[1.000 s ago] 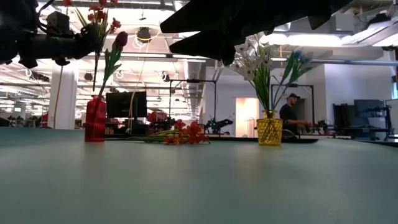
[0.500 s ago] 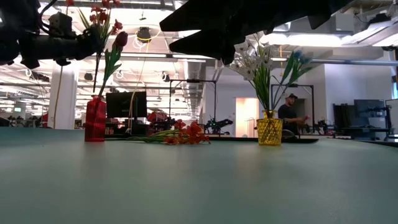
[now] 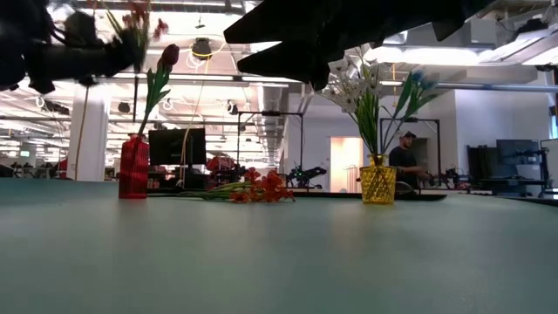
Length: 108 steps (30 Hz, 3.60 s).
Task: Sort flowers into vase by color
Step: Put the bottom red flowers into the red vase
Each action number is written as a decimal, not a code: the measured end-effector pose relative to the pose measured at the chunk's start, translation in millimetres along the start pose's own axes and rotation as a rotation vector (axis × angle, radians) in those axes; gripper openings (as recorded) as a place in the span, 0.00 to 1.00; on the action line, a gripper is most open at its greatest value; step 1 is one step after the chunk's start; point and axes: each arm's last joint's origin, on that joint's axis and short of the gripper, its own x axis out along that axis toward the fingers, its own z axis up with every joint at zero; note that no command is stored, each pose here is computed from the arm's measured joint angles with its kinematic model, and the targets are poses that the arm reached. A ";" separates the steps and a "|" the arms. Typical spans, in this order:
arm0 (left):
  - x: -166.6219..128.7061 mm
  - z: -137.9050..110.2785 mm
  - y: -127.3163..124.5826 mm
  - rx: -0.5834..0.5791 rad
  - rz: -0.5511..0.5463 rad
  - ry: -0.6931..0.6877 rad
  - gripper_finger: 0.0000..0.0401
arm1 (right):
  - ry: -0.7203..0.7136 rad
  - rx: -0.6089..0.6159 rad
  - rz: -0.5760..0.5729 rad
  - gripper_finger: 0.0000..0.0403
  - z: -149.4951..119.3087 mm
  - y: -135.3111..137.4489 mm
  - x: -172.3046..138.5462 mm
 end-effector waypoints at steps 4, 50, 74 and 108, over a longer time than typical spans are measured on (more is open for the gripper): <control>0.3 21.4 -4.2 -0.019 -0.067 -0.099 0.00 | -0.004 -0.007 -0.006 0.68 0.8 -2.4 0.7; -13.1 38.1 -159.5 -0.627 -1.115 0.177 0.00 | -0.395 -0.151 -0.033 0.68 102.3 -47.7 55.8; -16.6 32.1 -174.2 -0.572 -1.181 0.237 0.00 | -0.247 -0.194 -0.070 0.09 82.2 -33.4 61.3; -20.9 30.5 -141.3 -0.374 -1.328 0.462 0.56 | -0.167 -0.133 -0.106 0.10 72.6 -25.6 60.9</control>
